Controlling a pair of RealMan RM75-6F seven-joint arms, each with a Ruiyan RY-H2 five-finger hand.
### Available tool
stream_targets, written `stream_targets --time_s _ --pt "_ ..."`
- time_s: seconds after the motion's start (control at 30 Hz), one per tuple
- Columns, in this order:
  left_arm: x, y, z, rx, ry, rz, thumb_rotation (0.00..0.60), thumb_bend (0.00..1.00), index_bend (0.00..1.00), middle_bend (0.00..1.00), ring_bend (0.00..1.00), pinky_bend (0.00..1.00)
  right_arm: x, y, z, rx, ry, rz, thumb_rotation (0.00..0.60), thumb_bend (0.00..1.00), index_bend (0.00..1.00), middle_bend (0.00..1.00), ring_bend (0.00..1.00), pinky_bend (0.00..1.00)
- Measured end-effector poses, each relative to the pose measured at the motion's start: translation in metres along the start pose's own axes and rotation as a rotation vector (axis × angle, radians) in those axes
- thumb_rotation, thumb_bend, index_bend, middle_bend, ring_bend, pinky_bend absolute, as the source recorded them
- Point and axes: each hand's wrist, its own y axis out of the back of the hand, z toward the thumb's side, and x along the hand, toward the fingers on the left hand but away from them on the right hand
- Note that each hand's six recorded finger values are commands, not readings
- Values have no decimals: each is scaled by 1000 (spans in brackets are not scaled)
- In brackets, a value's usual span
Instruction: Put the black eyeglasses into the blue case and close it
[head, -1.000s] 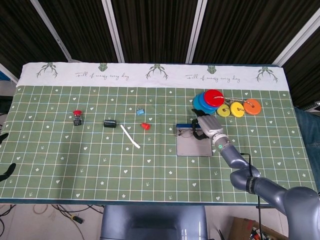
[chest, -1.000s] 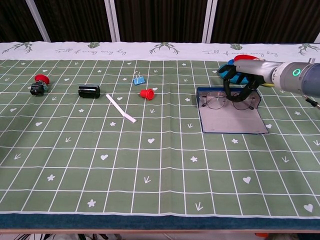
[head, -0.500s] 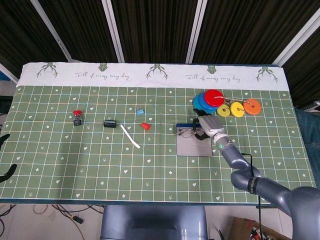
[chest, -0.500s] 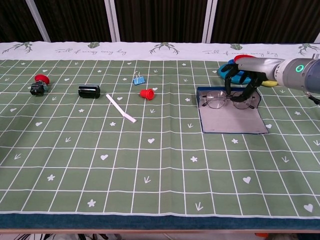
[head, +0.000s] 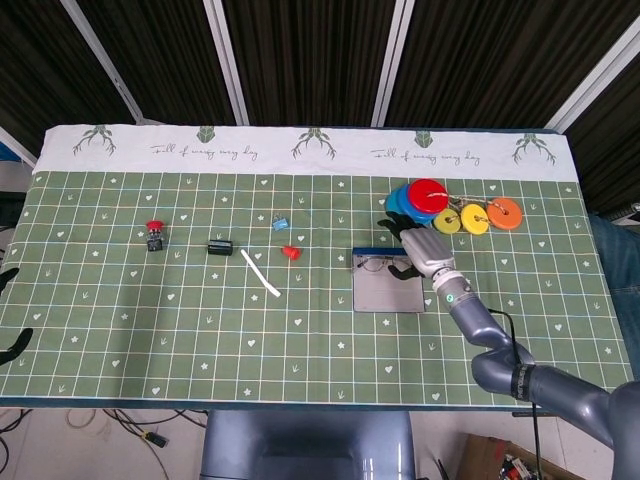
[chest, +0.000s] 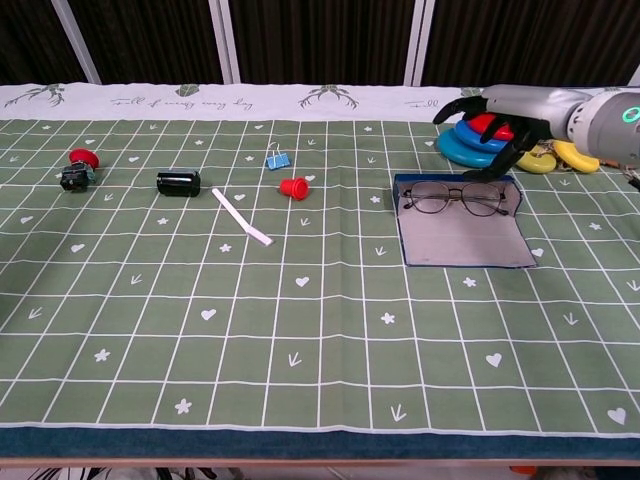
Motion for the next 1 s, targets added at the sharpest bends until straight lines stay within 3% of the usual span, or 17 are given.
stream_targets --time_s 0.13,0.37,0.53,0.7,1.0 --pt "0 0 0 0 0 -1 600 273 106 0 0 0 21 3 4 -13 24 -26 600 357 140 162 184 198" --pt "-1 0 1 -1 -2 -1 600 273 106 0 0 0 78 0 2 2 42 -104 600 224 251 113 143 188" --pt "-2 0 1 2 -3 -3 600 272 106 0 0 0 102 -14 -3 98 40 -111 600 213 309 99 126 184" --pt "-2 0 1 1 -1 -3 600 272 106 0 0 0 103 -33 -4 172 45 -107 600 225 311 99 126 184" --pt "-1 -1 0 4 1 -9 600 273 106 0 0 0 88 -59 -6 209 35 -78 600 243 322 99 126 184"
